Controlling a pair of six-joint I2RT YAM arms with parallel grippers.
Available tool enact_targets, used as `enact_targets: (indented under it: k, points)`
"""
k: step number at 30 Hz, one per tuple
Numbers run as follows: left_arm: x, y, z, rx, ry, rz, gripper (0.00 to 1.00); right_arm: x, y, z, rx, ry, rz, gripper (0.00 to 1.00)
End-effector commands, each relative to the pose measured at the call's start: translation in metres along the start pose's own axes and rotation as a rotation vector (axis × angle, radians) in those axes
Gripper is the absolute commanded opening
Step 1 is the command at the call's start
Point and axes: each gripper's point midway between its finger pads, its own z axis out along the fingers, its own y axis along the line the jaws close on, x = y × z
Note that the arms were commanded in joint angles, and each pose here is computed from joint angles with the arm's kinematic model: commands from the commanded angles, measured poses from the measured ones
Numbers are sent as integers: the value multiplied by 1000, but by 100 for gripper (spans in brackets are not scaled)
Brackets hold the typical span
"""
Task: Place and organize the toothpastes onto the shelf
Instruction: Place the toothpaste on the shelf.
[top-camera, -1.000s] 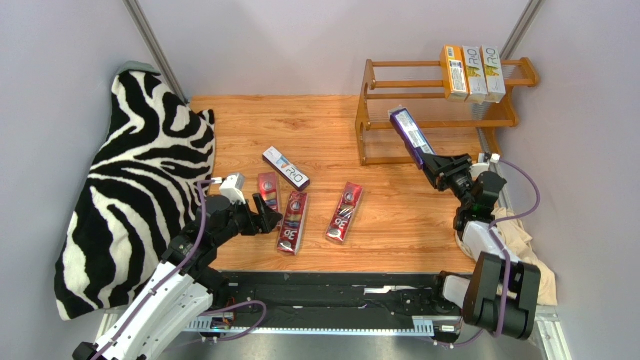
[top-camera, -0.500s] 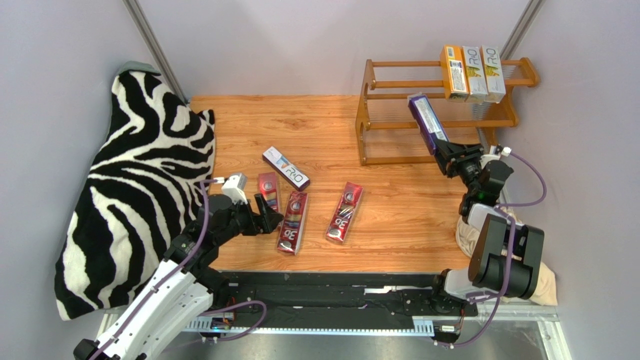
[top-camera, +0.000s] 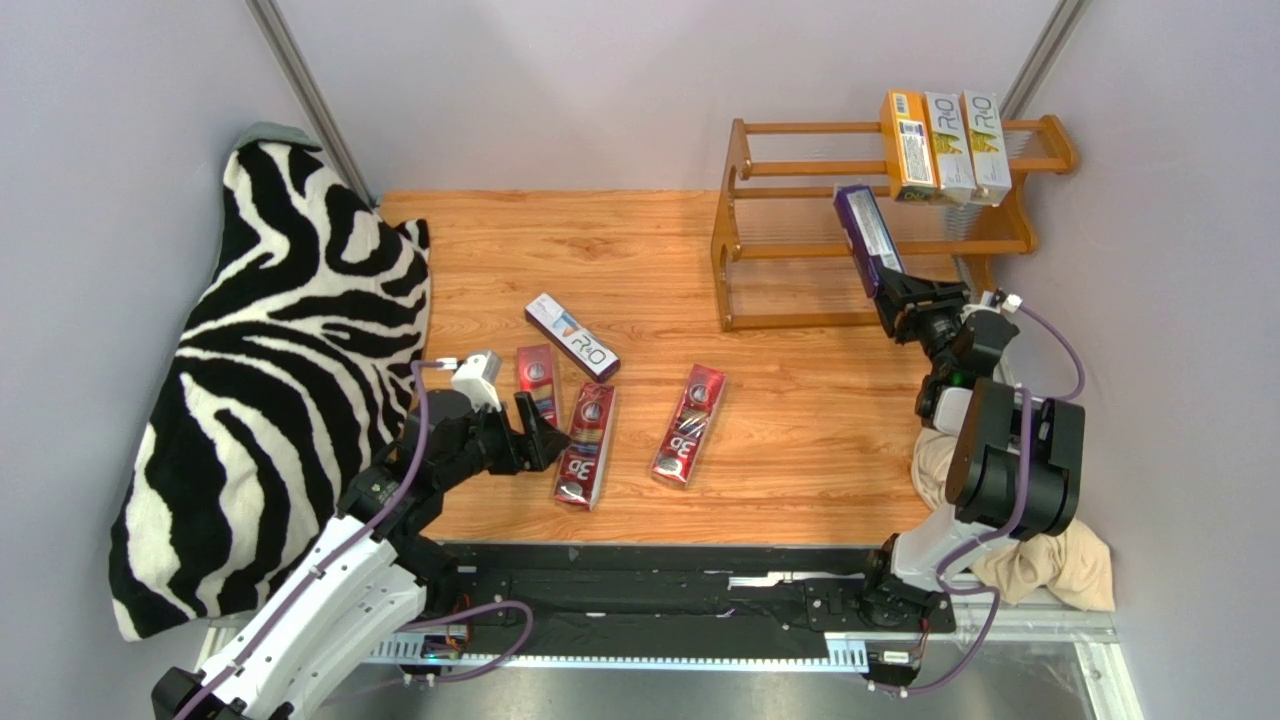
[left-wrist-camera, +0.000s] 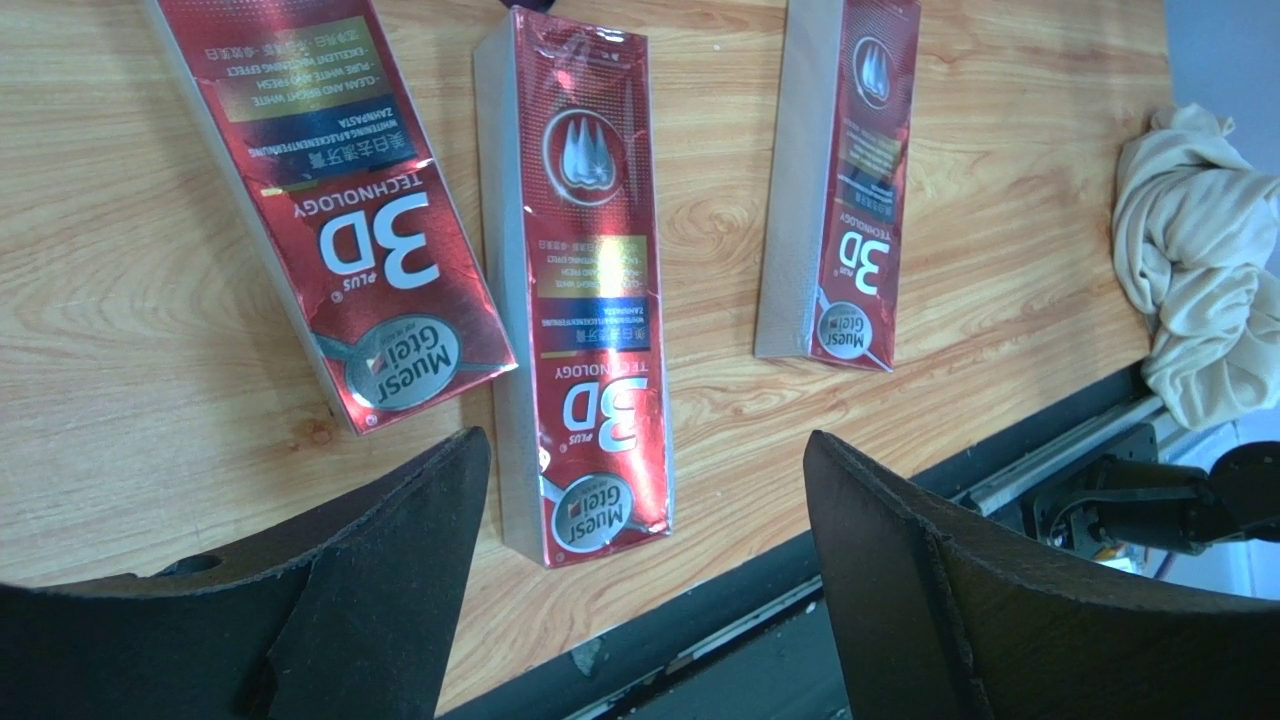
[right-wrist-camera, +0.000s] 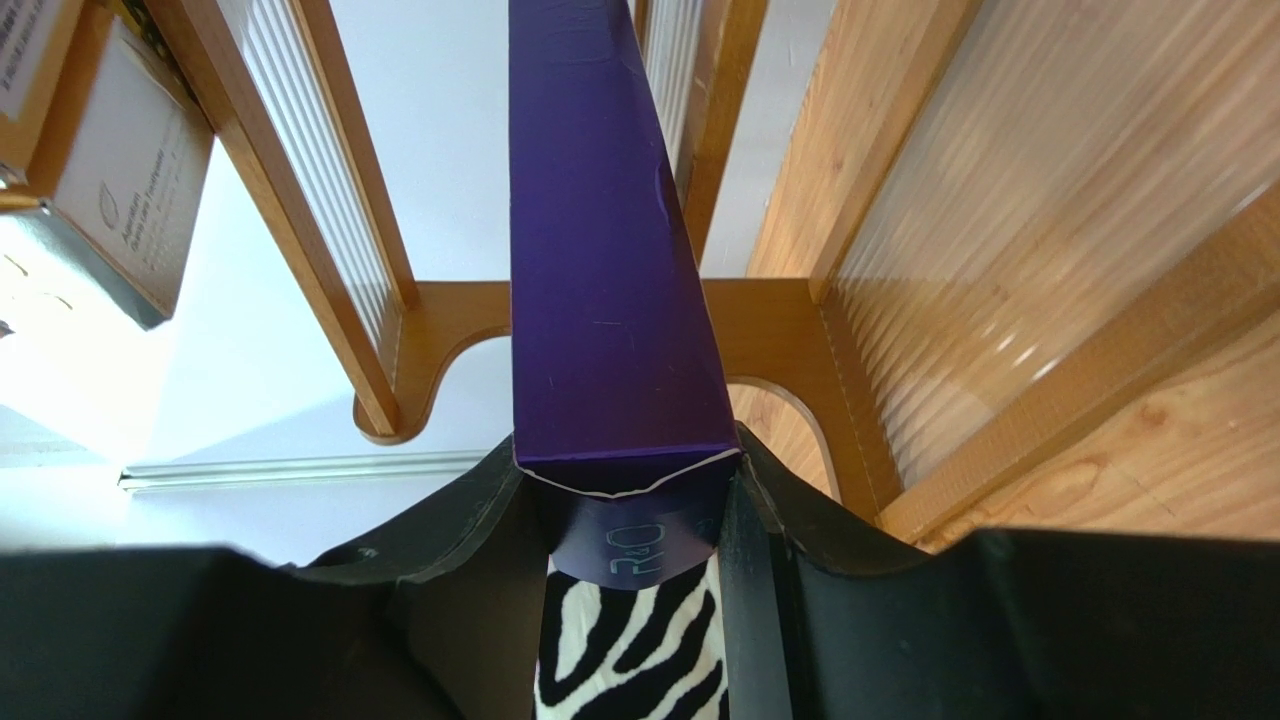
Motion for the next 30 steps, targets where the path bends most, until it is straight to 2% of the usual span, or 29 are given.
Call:
enact_targets:
  k: [1, 12, 18, 20, 22, 25, 30]
  points:
    - [-7, -9, 0, 48, -28, 23, 85, -16, 32, 12, -110, -43, -54, 31]
    - [-2, -6, 3, 46, -18, 20, 84, -29, 40, 35, -99, -65, -57, 33]
    - [-1, -6, 4, 49, -13, 20, 84, -26, 37, 47, -45, -44, -78, 38]
    - [-1, -6, 4, 47, -14, 20, 84, -26, 30, 47, -9, -59, -76, 41]
    - [0, -5, 4, 48, -10, 20, 84, -28, 27, 44, 7, -79, -84, 53]
    - [0, -5, 4, 48, -10, 20, 84, -27, 27, 41, 7, -87, -97, 60]
    - [1, -5, 4, 50, -7, 19, 83, -24, 31, 36, -8, -98, -135, 68]
